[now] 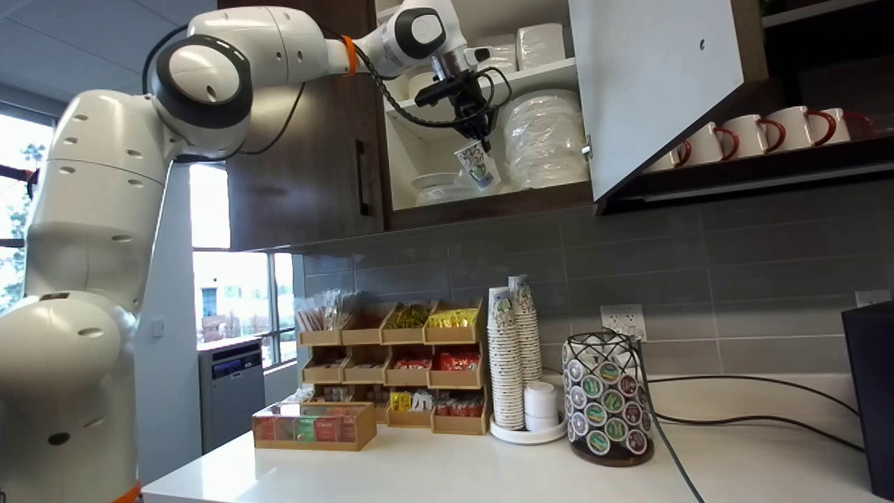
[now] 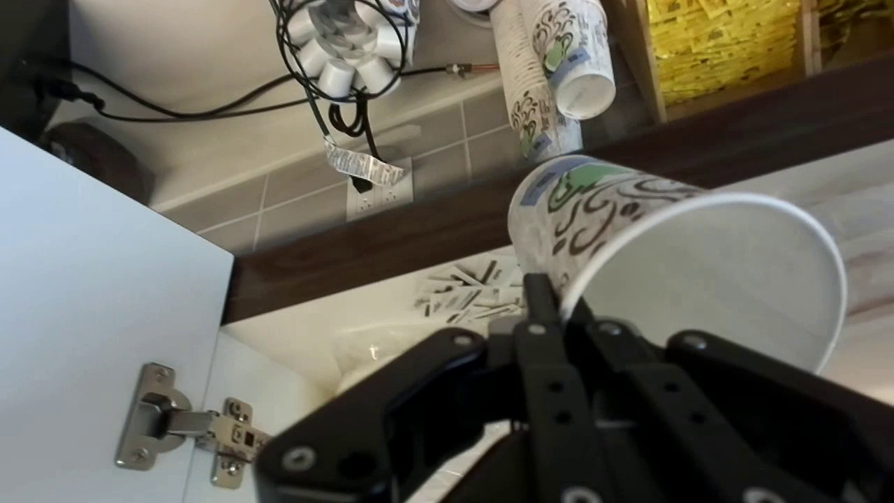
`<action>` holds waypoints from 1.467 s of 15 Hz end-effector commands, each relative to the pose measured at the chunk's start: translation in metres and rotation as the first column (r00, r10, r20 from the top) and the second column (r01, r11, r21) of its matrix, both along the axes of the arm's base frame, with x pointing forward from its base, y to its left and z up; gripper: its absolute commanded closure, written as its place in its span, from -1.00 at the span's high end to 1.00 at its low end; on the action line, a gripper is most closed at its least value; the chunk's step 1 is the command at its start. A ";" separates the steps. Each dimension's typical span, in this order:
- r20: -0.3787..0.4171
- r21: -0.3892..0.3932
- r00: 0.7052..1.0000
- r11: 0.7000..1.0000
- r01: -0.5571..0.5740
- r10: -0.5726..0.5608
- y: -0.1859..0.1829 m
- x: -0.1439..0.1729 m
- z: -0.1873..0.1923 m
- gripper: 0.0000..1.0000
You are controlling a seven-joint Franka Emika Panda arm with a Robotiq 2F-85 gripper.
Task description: Put the coffee cup on the bottom shelf of the upper cabinet on the left
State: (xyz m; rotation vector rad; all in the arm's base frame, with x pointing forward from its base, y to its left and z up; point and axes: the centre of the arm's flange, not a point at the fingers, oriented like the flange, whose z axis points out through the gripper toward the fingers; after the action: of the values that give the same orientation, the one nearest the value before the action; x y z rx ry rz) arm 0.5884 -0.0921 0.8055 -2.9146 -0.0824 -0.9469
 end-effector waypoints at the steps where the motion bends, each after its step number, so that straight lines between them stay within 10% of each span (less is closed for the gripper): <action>1: 0.036 0.032 0.997 0.997 -0.064 0.062 0.004 0.034 0.024 -0.98; 22: -0.030 0.041 0.991 0.991 -0.131 0.133 0.029 0.076 0.009 -0.82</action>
State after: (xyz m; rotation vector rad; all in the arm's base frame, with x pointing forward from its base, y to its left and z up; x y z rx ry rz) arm 0.6334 -0.0628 0.7997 -2.8550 -0.2383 -0.8932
